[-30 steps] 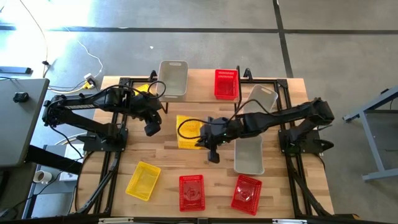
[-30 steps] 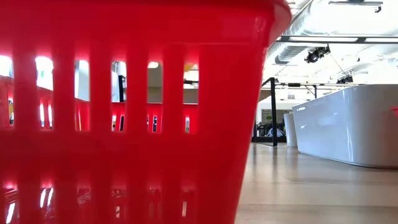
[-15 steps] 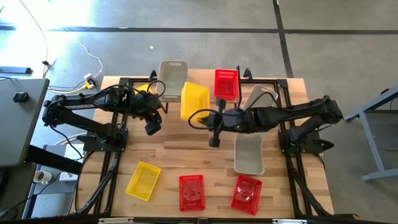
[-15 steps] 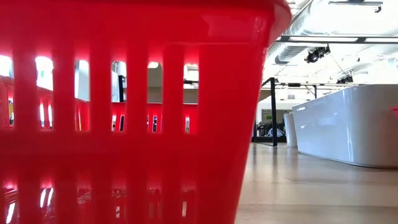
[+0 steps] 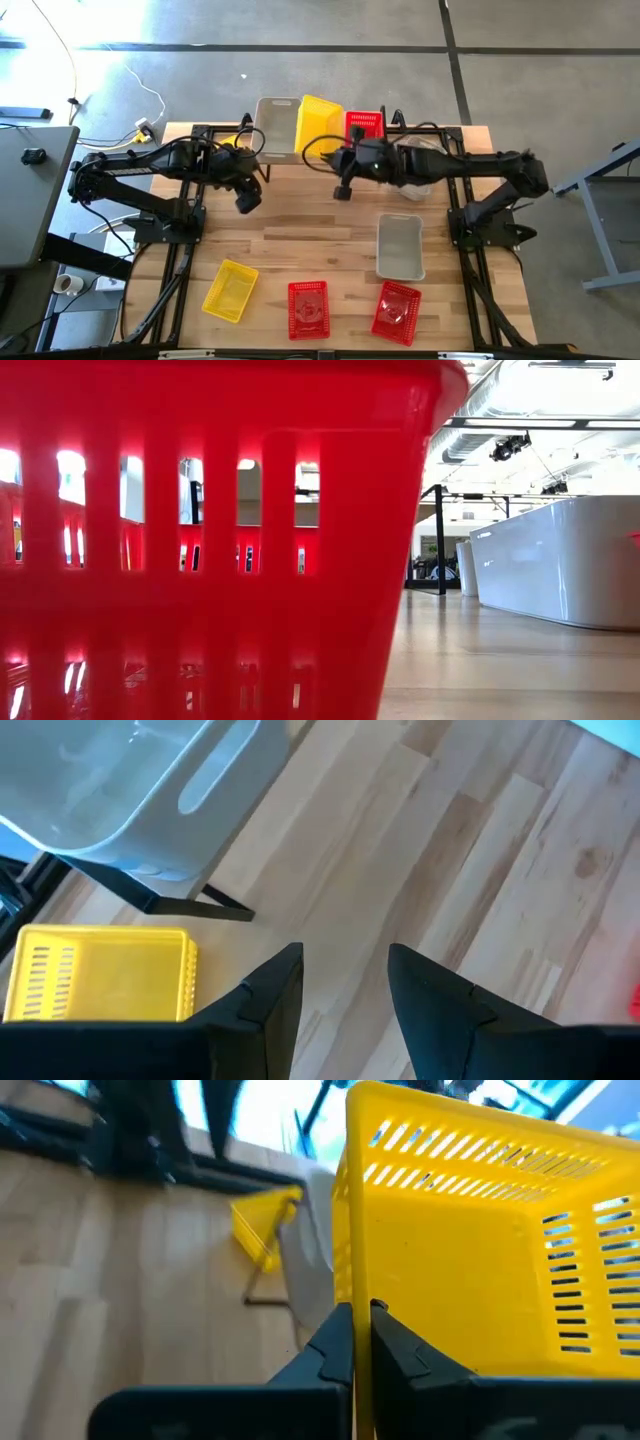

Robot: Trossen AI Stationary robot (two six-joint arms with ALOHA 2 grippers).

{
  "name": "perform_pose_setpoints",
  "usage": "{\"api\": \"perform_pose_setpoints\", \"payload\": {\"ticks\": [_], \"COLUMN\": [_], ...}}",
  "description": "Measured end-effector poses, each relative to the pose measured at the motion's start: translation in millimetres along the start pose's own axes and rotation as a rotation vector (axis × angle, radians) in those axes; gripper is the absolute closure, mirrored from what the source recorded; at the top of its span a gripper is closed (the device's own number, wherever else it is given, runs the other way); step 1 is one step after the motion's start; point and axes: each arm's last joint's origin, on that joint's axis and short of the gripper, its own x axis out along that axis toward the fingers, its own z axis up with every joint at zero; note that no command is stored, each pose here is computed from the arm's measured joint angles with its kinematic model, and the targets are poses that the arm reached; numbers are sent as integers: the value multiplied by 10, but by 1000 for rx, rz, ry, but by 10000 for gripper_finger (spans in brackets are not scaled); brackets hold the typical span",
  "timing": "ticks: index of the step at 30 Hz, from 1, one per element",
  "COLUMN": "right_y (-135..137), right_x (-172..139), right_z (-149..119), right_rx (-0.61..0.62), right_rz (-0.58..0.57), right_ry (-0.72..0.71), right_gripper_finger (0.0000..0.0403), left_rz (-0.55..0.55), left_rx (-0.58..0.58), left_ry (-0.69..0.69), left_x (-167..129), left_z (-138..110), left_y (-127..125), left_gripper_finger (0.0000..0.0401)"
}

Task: Stack baskets on shelf by color
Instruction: Put the middle right yellow bin on the shelf

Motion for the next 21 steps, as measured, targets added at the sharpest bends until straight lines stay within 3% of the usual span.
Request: {"api": "perform_pose_setpoints", "payload": {"ticks": [9, 21], "right_y": [-290, -198], "right_x": [164, 529], "right_z": [-236, -516], "right_rx": [14, -56], "right_rz": [43, 132], "right_ry": [104, 249], "right_gripper_finger": [403, 403], "left_rz": [10, 11], "left_rx": [-69, -96], "left_ry": [-4, -2], "left_x": [0, 1], "left_z": [0, -1], "left_y": [3, 4], "left_gripper_finger": [263, 263]}}
